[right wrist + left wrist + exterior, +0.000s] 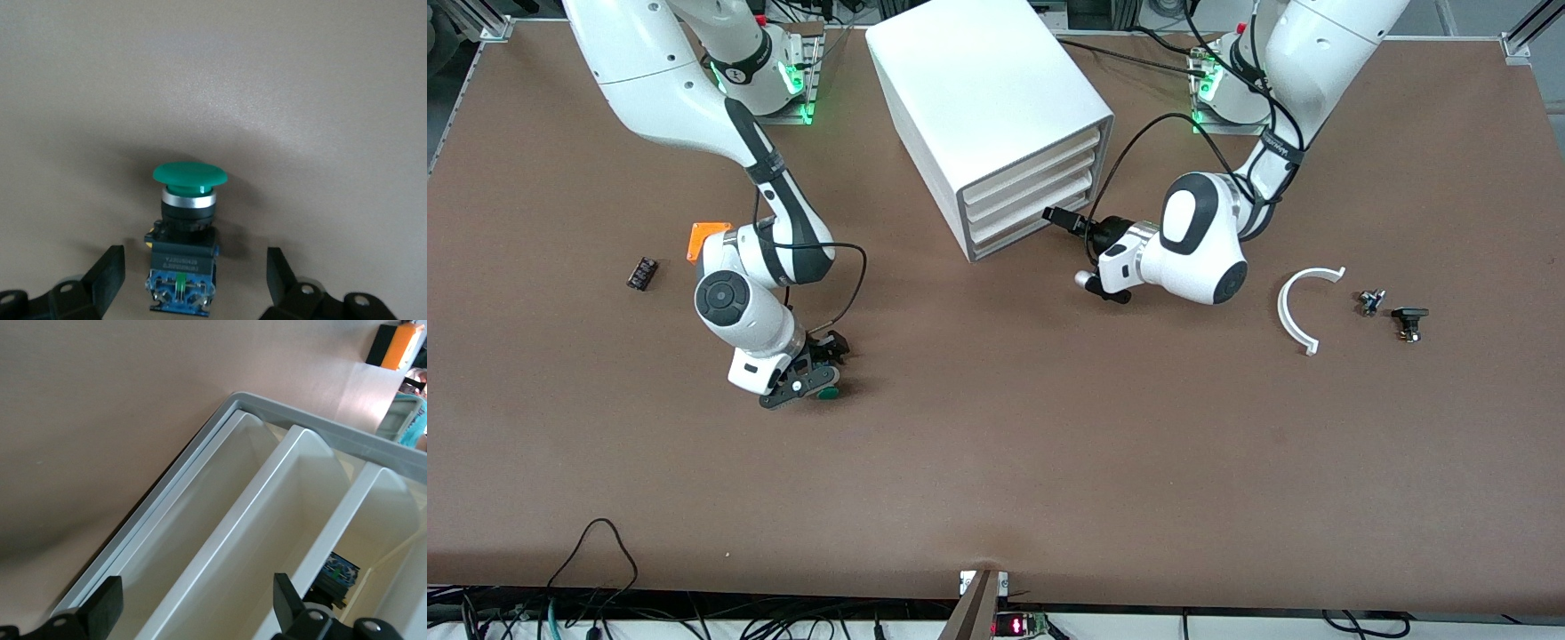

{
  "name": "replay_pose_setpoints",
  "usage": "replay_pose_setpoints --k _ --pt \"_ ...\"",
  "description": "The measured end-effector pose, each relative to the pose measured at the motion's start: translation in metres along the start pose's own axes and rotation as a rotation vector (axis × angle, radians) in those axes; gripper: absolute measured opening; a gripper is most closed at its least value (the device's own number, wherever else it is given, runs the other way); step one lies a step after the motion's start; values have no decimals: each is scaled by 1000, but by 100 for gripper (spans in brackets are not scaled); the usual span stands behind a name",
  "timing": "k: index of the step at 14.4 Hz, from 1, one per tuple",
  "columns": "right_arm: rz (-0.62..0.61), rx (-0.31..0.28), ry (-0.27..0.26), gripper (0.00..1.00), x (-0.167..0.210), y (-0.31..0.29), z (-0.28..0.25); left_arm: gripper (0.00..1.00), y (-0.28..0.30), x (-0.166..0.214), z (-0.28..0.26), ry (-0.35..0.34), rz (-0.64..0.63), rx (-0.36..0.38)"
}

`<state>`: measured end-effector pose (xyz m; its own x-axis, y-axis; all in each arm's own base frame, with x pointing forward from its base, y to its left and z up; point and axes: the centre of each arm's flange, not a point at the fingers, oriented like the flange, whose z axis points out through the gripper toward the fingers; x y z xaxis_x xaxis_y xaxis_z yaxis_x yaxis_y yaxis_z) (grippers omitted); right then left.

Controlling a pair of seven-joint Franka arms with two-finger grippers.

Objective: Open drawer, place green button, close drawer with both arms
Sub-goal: 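Pull the drawer open with the left gripper while the right gripper lifts the button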

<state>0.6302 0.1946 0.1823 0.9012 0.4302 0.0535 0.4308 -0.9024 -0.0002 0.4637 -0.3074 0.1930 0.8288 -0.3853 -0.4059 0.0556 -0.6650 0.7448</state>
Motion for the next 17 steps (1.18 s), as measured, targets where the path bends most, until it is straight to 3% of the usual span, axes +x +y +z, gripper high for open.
replay_pose_setpoints --k 1,4,5,6,7,9,12,17 --pt "-2 1 1 88 0 -1 0 99 -5 1 9 -3 5 -4" --pt "-9 6 3 54 1 -6 0 95 -7 0 44 -2 10 -7" --pt "-9 7 3 44 2 -7 -1 91 -3 -1 57 0 16 1" --pt "-9 7 4 41 2 -6 -1 81 1 -2 67 9 21 9" --pt "-9 6 6 41 3 -6 -1 71 3 -3 72 11 26 15" --pt "-10 5 22 41 8 -6 -8 66 1 -5 74 10 22 19" --pt "-12 2 50 41 29 -4 -40 37 6 -4 66 19 33 3" --pt "-57 1 86 41 73 -1 -144 33 -35 21 -30 187 50 0"
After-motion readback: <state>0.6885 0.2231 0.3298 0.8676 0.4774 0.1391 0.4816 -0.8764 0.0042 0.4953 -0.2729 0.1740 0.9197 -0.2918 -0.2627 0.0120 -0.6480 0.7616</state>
